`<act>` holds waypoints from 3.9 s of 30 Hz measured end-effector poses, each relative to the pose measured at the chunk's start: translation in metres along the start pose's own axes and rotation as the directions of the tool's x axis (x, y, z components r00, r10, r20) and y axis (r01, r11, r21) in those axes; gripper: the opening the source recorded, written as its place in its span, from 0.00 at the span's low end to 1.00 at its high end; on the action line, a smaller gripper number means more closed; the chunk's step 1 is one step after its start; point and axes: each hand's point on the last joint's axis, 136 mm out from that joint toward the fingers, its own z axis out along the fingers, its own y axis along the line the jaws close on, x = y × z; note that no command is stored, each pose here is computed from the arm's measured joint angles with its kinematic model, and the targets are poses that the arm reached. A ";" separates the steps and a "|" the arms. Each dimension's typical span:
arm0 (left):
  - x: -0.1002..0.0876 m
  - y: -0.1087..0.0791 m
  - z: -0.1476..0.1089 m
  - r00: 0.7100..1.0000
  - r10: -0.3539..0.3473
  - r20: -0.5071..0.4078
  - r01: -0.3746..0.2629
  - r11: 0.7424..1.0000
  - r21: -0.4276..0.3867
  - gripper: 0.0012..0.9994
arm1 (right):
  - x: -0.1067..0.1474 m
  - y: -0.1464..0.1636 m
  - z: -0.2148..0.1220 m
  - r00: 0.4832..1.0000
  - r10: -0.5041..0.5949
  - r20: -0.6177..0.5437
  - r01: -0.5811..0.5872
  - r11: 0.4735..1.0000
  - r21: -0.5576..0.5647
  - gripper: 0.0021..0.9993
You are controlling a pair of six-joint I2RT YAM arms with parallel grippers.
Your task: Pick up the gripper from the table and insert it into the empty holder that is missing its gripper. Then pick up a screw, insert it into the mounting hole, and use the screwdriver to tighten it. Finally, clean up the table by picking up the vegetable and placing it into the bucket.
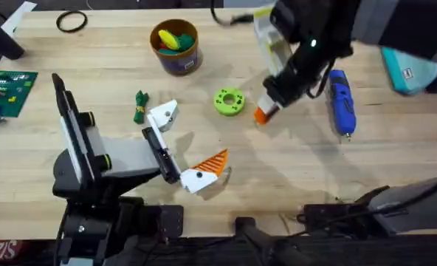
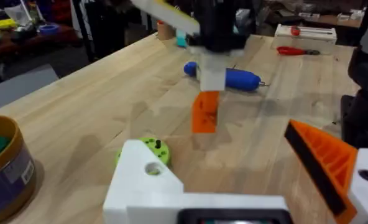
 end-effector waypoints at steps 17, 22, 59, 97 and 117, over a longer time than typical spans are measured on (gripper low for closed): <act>0.000 0.000 0.000 1.000 0.000 0.000 0.000 1.000 0.000 0.99 | -0.052 0.060 -0.090 0.916 0.050 0.398 0.154 0.872 -0.464 0.01; 0.000 0.000 0.000 1.000 0.000 0.000 0.000 1.000 0.000 0.99 | -0.057 0.080 -0.080 0.881 0.062 0.470 0.273 0.745 -0.608 0.01; 0.000 0.001 0.000 1.000 0.000 -0.001 0.000 1.000 -0.007 0.99 | -0.056 0.151 -0.040 0.978 0.081 0.191 0.157 0.314 -0.936 0.02; 0.000 0.005 -0.001 1.000 -0.016 -0.002 0.016 1.000 -0.025 0.99 | -0.069 0.159 -0.032 0.986 0.098 0.136 0.099 0.316 -0.944 0.01; 0.001 0.000 -0.001 0.999 -0.035 -0.002 0.035 0.999 0.001 0.99 | -0.077 0.180 -0.019 0.994 0.029 0.110 0.098 0.263 -0.960 0.01</act>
